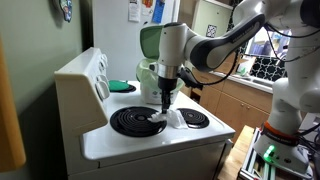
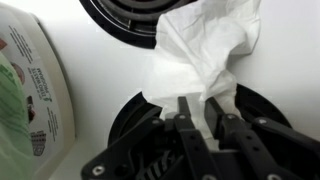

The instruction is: Open the lid on the bin and put the paper towel into it then close it

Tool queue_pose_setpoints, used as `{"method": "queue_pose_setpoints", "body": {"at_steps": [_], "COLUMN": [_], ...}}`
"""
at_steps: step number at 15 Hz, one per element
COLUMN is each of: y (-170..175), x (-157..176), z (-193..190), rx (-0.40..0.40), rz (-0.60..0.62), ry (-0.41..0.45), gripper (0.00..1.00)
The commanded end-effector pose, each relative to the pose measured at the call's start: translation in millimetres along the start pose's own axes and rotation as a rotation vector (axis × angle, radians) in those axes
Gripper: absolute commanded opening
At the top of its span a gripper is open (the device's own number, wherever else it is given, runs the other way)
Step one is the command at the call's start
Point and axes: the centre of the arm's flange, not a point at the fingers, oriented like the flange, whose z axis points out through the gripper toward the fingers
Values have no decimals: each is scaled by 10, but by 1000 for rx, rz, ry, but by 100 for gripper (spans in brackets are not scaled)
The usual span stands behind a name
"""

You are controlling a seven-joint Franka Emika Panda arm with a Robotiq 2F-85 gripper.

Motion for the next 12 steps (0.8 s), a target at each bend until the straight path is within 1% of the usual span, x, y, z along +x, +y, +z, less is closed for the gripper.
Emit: {"method": "queue_pose_setpoints", "body": {"at_steps": [1,2,6,7,8,10,11,12], "y": [-34,-35,-80,-106,-126,-148,-146,-138], "x": [-40,-40,-42,-41,-45,-48,-52,-55], "z": [-65,-58,-18,21,51,86,79,65], "rx": [41,45,83,87,96,87,88,84], "rz": [-24,-24,-42,-48,-58,-64,-65,-63], "ry": [4,0,-26,-38,-48,-55,-53,-50], "gripper": [55,64,93,99,100,71,70,64]}}
